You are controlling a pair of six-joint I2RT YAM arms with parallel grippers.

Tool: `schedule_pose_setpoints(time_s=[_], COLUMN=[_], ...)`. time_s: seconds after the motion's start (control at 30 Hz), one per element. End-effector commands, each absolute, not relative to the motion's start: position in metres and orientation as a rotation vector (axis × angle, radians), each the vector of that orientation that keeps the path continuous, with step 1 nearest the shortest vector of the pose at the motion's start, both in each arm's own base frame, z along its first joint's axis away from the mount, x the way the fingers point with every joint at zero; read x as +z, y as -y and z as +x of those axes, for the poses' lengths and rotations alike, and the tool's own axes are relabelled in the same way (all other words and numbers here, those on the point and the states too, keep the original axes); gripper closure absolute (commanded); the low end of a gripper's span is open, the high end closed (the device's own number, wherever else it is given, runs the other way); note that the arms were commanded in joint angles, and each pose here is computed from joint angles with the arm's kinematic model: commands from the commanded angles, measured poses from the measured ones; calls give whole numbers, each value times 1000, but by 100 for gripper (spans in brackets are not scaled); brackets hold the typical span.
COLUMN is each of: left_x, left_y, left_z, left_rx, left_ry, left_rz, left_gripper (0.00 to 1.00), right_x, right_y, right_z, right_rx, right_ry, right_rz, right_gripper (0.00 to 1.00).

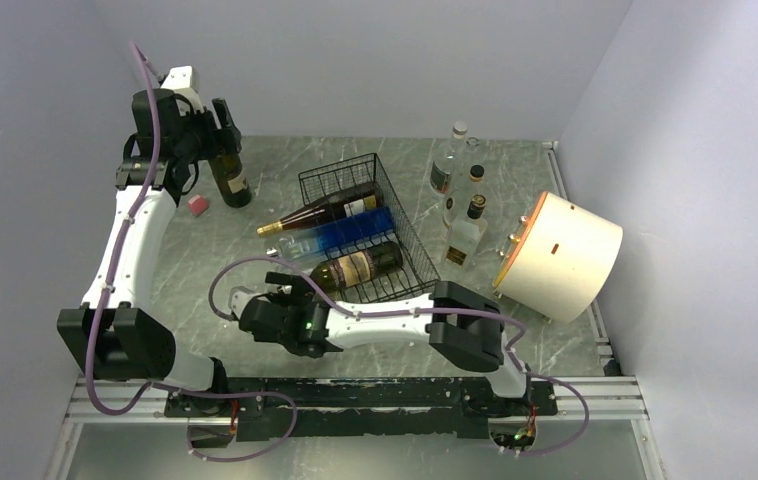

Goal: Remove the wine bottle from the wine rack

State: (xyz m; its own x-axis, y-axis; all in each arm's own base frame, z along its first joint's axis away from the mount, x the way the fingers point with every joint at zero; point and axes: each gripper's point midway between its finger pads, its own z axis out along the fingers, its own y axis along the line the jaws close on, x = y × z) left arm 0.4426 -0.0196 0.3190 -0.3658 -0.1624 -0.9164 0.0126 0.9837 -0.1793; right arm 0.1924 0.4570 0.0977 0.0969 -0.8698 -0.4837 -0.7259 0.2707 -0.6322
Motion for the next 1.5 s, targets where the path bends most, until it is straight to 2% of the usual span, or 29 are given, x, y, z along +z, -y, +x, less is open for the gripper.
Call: schedule_pose_setpoints(time_s=[0.0, 0.37, 0.47, 0.87, 1.03, 1.13, 1.47], left_x=[338, 337, 335, 323, 317, 317, 320], left_y=[31, 31, 31, 38, 38, 39, 32], left_z=[440, 440, 441, 446, 449, 449, 449], left_rx=[-237, -234, -233, -281, -285, -296, -282], left_ry=[-1883, -1884, -1887, -1917, -1932, -1930, -1920], left_rz=[-73, -72, -73, -63, -64, -63, -85], left_gripper=[10, 11, 11, 11, 11, 11, 11], right_x=[95, 63, 58, 57, 53, 56, 64], right_y=[-448, -459, -457, -465, -467, -472, -501], right_z=[218, 244, 251, 262, 266, 264, 225], right_rx=[-397, -455, -492, -561, -617, -608, -461], right_ry=[-1558, -1430, -1385, -1257, -1242, -1242, -1208], right_rz=[-1547, -1638, -1663, -1684, -1683, -1675, -1679], right_gripper=[0, 0, 4, 24, 47, 56, 66])
